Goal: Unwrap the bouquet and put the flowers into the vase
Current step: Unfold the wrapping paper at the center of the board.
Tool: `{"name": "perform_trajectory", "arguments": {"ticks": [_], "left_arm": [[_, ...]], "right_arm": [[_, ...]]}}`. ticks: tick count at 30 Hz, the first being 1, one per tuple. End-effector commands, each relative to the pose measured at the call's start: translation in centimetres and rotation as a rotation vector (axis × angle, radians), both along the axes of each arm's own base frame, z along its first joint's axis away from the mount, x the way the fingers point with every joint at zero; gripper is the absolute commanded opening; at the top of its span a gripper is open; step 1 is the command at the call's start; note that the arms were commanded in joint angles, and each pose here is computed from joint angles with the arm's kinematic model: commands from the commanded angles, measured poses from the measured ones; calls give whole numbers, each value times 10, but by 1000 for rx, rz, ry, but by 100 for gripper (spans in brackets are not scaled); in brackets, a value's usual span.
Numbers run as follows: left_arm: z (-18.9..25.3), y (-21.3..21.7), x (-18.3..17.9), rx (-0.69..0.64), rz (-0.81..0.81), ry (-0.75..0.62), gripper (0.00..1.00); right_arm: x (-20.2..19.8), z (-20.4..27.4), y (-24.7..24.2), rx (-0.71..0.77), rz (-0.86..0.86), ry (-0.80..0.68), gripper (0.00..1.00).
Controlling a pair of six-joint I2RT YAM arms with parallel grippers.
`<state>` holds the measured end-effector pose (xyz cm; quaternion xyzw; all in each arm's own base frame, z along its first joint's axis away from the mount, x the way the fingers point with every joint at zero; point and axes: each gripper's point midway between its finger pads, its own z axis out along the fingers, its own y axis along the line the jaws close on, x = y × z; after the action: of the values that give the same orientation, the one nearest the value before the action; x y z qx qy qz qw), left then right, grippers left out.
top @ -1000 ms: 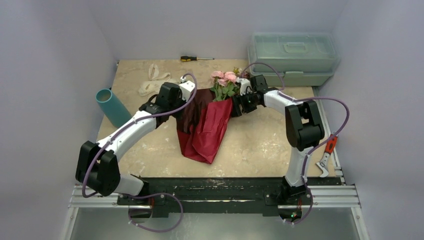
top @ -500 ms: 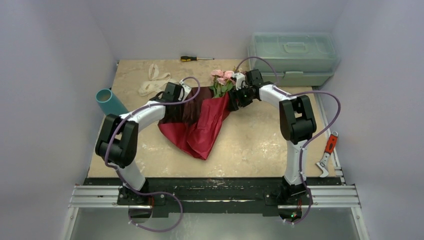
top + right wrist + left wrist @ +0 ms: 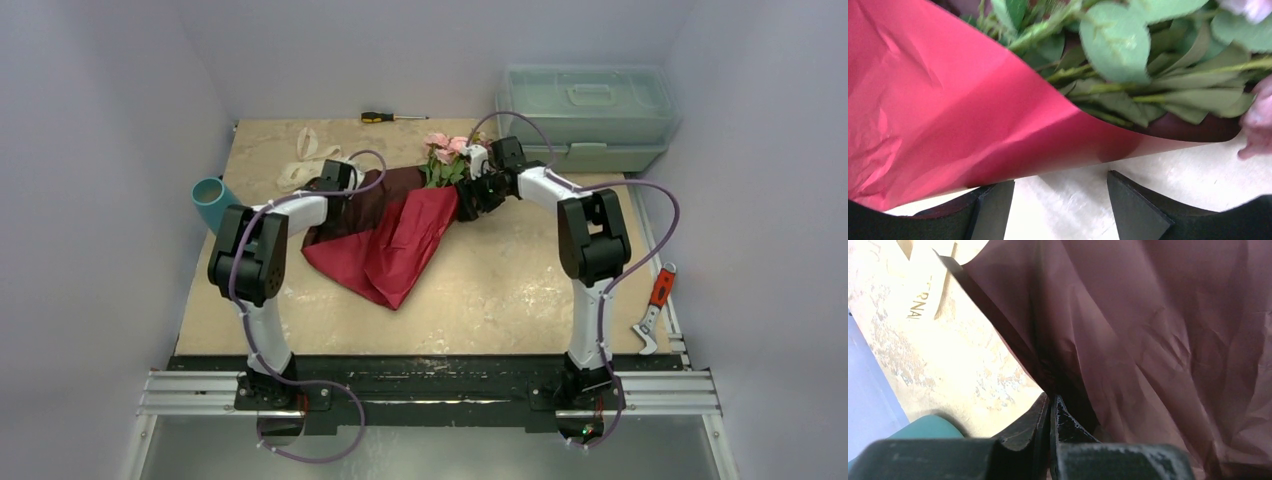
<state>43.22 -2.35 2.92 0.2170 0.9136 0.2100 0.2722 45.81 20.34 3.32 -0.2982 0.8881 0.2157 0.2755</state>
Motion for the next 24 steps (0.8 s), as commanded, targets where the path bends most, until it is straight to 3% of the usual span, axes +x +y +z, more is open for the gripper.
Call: {"name": "perform_trajectory", "arguments": {"ticks": [1, 3, 5, 7, 10, 15, 17, 21, 24], "left_arm": [[21, 3, 24, -38, 31, -69, 1], [31, -3, 31, -130, 30, -75, 20], [44, -15, 34, -245, -14, -81, 54], [73, -25, 40, -310, -42, -152, 72], [112, -39, 45, -412, -89, -224, 84], [164, -69, 39, -597, -174, -265, 88], [178, -88, 30, -698, -225, -251, 96], [182, -127, 4, -882, -341, -152, 100], [165, -145, -12, -902, -368, -94, 100]], "right_arm": [[-19, 35, -4, 1, 55, -48, 73], [-28, 48, -5, 11, 67, -56, 74], [-37, 56, -5, 19, 82, -54, 76], [-45, 69, -6, 28, 90, -62, 79], [-57, 83, -10, 26, 93, -70, 81], [-73, 102, -21, 31, 88, -96, 83], [-76, 108, -26, 34, 76, -99, 84], [-76, 119, -35, 47, 39, -110, 85], [-74, 132, -41, 58, 9, -130, 86]]}}
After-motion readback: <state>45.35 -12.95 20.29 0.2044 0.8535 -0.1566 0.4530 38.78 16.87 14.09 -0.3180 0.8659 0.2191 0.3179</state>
